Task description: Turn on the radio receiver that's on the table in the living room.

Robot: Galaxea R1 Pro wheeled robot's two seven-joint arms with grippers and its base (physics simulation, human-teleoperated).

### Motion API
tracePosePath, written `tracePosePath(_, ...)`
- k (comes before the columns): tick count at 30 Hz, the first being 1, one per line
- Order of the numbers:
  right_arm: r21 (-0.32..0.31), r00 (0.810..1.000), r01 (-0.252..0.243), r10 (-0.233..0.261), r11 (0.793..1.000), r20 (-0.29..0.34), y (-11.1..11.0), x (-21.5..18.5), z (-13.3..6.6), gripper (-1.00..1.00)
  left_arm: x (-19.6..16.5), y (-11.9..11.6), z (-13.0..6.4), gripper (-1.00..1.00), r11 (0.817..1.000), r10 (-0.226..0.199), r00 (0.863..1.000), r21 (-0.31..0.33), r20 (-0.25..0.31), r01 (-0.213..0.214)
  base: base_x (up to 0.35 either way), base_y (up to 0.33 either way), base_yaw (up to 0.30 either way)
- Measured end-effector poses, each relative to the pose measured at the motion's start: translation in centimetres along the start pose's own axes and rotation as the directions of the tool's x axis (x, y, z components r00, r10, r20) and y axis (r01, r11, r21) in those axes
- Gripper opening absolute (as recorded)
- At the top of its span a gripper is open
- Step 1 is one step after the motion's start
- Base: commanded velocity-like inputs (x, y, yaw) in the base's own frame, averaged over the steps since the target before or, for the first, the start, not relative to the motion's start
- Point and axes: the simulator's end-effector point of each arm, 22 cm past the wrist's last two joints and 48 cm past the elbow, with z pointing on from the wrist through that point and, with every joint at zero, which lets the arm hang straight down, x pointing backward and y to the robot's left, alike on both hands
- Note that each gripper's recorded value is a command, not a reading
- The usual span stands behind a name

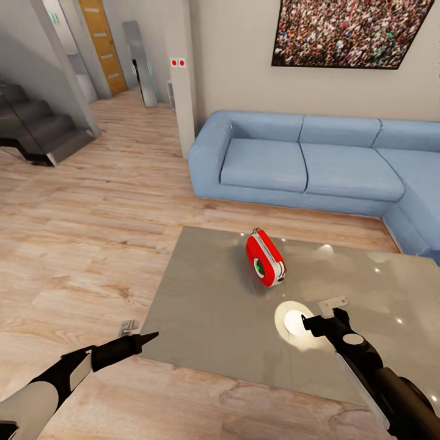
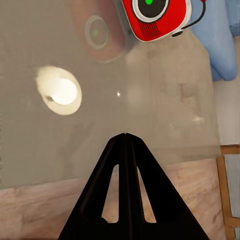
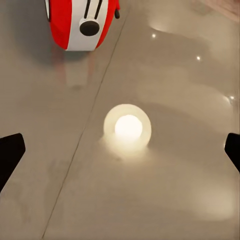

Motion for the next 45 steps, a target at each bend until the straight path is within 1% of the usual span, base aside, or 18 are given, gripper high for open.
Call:
tracePosePath(4, 0.002, 1.000, 0.000, 0.000, 1.000, 0.001, -0.1, 0.0, -0.2, 1.00, 0.4, 0.2, -0.2, -1.00, 1.000, -0.010, 1.000, -0.009, -0.004, 0.010, 0.000, 0.000, 0.000)
tracePosePath(6, 0.000, 1.000, 0.001, -0.001, 1.000, -0.008, 0.1, 0.7, -0.4, 1.00, 0.8, 0.4, -0.4, -1.00, 1.000, -0.017, 1.000, -0.016, -0.008, 0.017, 0.000, 0.000, 0.000)
tracePosePath(10, 0.024, 1.000, 0.003, -0.002, 1.000, -0.017, -0.3, 1.5, -0.8, 1.00, 1.7, 1.0, -0.9, -1.00, 0.999, -0.002, 1.000, -0.034, 0.004, 0.003, 0.000, 0.000, 0.000)
tracePosePath(15, 0.027, 0.999, 0.006, -0.005, 1.000, -0.039, -0.1, 3.2, -1.3, 1.00, 3.2, 1.6, -1.5, -1.00, 0.998, -0.017, 1.000, -0.057, -0.011, 0.016, 0.000, 0.000, 0.000)
tracePosePath(17, 0.035, 0.999, 0.008, -0.007, 0.999, -0.048, -0.2, 3.8, -1.6, 1.00, 4.4, 1.8, -1.7, -1.00, 0.998, -0.011, 0.999, -0.064, -0.047, 0.008, 0.000, 0.000, 0.000)
tracePosePath(19, 0.059, 0.998, 0.013, -0.009, 0.998, -0.066, -0.5, 5.1, -1.9, 1.00, 6.4, 2.1, -2.1, -1.00, 0.997, 0.016, 0.993, -0.074, -0.114, -0.025, 0.000, 0.000, 0.000)
tracePosePath(21, 0.071, 0.997, 0.017, -0.012, 0.997, -0.080, -0.6, 6.0, -2.3, 1.00, 7.1, 2.2, -2.4, -1.00, 0.996, 0.028, 0.991, -0.078, -0.134, -0.039, 0.000, 0.000, 0.000)
tracePosePath(24, 0.089, 0.994, 0.026, -0.016, 0.996, -0.110, -0.7, 8.0, -3.0, 1.00, 7.9, 2.3, -2.7, -1.00, 0.995, 0.033, 0.988, -0.083, -0.148, -0.046, 0.000, 0.000, 0.000)
tracePosePath(28, 0.118, 0.988, 0.043, -0.024, 0.992, -0.155, -0.9, 11.1, -4.1, 1.00, 10.2, 2.6, -3.5, -1.00, 0.995, 0.013, 0.985, -0.098, -0.170, -0.030, 0.000, 0.000, 0.000)
tracePosePath(29, 0.120, 0.985, 0.048, -0.027, 0.992, -0.172, -0.8, 12.2, -4.5, 1.00, 10.9, 3.1, -3.7, -1.00, 0.993, 0.008, 0.984, -0.118, -0.178, -0.029, 0.000, 0.000, 0.000)
tracePosePath(30, 0.123, 0.983, 0.051, -0.028, 0.991, -0.184, -0.8, 13.0, -4.9, 1.00, 10.9, 3.7, -3.8, -1.00, 0.988, 0.007, 0.984, -0.149, -0.177, -0.034, 0.000, 0.000, 0.000)
tracePosePath(31, 0.126, 0.983, 0.052, -0.028, 0.991, -0.183, -0.8, 13.0, -4.9, 1.00, 10.8, 3.9, -3.9, -1.00, 0.986, 0.008, 0.984, -0.160, -0.177, -0.037, 0.000, 0.000, 0.000)
tracePosePath(32, 0.134, 0.983, 0.052, -0.027, 0.990, -0.181, -1.0, 13.0, -5.0, 1.00, 10.9, 4.6, -4.0, -1.00, 0.981, 0.010, 0.984, -0.189, -0.179, -0.044, 0.000, 0.000, 0.000)
tracePosePath(34, 0.146, 0.985, 0.050, -0.025, 0.988, -0.172, -1.2, 12.9, -5.1, 1.00, 10.8, 5.0, -4.2, -1.00, 0.976, 0.011, 0.984, -0.210, -0.179, -0.050, 0.000, 0.000, 0.000)
tracePosePath(36, 0.159, 0.988, 0.043, -0.018, 0.986, -0.154, -1.4, 12.6, -5.3, 1.00, 10.7, 5.1, -4.2, -1.00, 0.974, 0.015, 0.984, -0.219, -0.178, -0.054, 0.000, 0.000, 0.000)
tracePosePath(39, 0.164, 0.987, 0.038, -0.011, 0.986, -0.160, -1.2, 14.2, -6.1, 1.00, 10.6, 5.0, -4.2, -1.00, 0.973, 0.019, 0.983, -0.221, -0.180, -0.060, 0.000, 0.000, 0.000)
tracePosePath(42, 0.171, 0.986, 0.018, 0.010, 0.985, -0.164, -1.0, 15.6, -6.9, 1.00, 10.6, 4.9, -4.1, -1.00, 0.973, 0.025, 0.983, -0.220, -0.183, -0.066, 0.000, 0.000, 0.000)
tracePosePath(45, 0.172, 0.983, 0.011, 0.021, 0.985, -0.182, -0.8, 17.3, -7.5, 1.00, 10.5, 4.7, -4.0, -1.00, 0.973, 0.029, 0.983, -0.219, -0.182, -0.070, 0.000, 0.000, 0.000)
